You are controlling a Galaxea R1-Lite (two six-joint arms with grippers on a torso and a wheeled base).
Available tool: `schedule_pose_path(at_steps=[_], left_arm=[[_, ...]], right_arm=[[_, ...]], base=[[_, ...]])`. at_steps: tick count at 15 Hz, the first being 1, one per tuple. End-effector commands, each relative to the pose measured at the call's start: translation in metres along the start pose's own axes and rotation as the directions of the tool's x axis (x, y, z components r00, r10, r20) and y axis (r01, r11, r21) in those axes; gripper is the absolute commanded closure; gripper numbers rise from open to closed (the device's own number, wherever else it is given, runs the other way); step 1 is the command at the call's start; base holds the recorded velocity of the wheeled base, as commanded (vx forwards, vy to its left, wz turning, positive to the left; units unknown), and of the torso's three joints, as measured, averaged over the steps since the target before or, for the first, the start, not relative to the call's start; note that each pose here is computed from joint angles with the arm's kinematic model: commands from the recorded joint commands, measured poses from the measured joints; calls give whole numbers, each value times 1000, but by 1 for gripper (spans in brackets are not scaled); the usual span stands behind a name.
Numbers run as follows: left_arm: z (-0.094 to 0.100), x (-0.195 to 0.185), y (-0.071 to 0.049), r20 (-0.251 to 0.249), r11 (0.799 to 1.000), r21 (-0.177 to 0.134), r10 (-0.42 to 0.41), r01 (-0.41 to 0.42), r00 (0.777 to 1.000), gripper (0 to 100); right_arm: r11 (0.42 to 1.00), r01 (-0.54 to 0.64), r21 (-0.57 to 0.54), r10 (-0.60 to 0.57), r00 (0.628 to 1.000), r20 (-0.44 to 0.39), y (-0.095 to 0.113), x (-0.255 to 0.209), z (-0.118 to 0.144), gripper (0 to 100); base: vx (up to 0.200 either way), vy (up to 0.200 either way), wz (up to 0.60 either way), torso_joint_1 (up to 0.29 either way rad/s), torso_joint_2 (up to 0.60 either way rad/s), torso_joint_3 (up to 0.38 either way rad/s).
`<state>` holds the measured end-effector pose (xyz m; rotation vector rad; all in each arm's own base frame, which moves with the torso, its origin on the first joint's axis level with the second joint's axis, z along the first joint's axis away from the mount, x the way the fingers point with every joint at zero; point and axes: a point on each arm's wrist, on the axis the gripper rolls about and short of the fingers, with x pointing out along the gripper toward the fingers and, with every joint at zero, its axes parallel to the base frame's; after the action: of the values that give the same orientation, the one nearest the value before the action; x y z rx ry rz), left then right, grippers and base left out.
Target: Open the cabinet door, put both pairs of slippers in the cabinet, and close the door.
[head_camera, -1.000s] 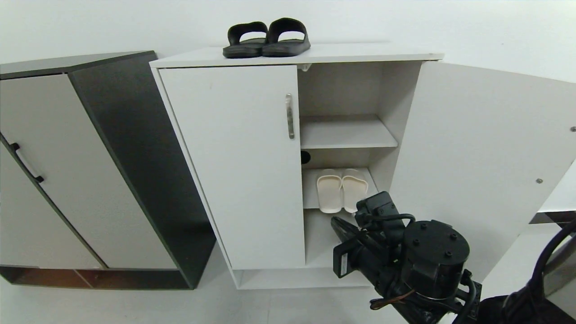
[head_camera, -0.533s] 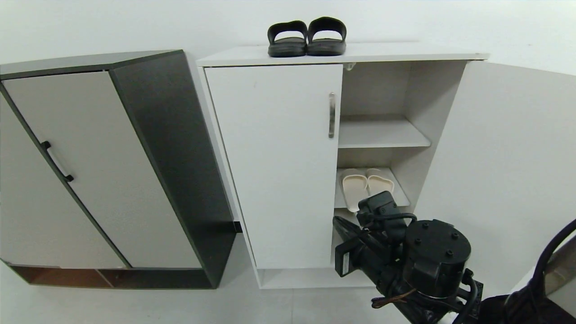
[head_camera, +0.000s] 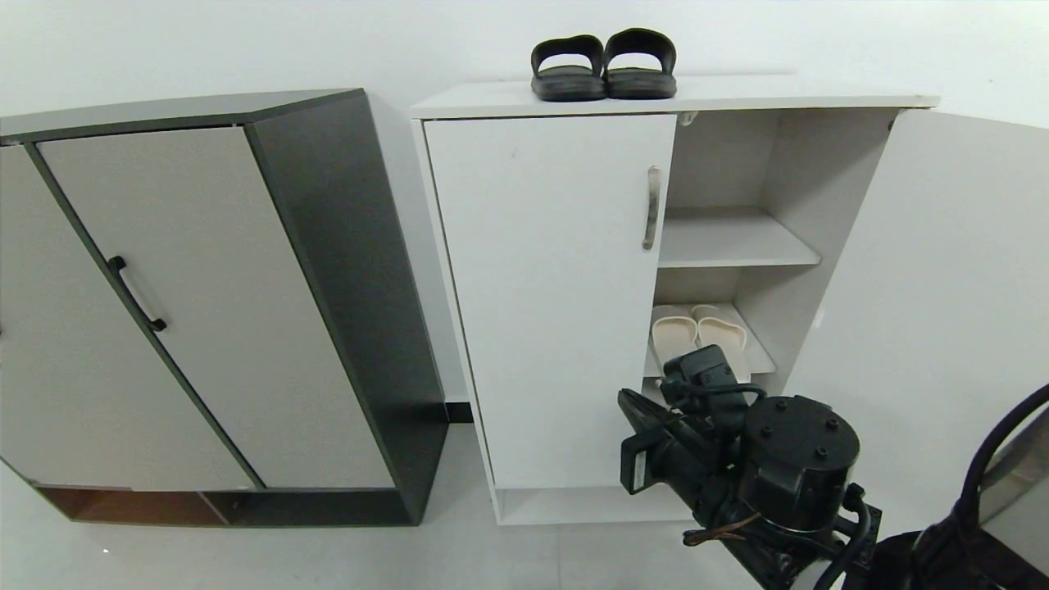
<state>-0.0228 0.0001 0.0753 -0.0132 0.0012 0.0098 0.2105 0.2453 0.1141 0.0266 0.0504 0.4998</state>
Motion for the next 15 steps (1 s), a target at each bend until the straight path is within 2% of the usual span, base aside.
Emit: schedule_pose_path(at_steps=[1,4,15], left_arm=[[0,0,0,0,1000,-1,1,-1,1000,100],[0,0,0,-2,1000,-1,1,-1,1000,100],[0,0,0,0,1000,-1,1,-1,1000,100]], right_arm=[[1000,-25,3,25,1000,5,-2,-1,-4,100],[993,-119,9,119,992,36,-16,-7,-9,100],[993,-114,-38,115,993,21,-17,-4,-19,100]], base=[[0,0,0,0,0,0],[0,0,0,0,0,0],[0,0,0,9,-16,-3]])
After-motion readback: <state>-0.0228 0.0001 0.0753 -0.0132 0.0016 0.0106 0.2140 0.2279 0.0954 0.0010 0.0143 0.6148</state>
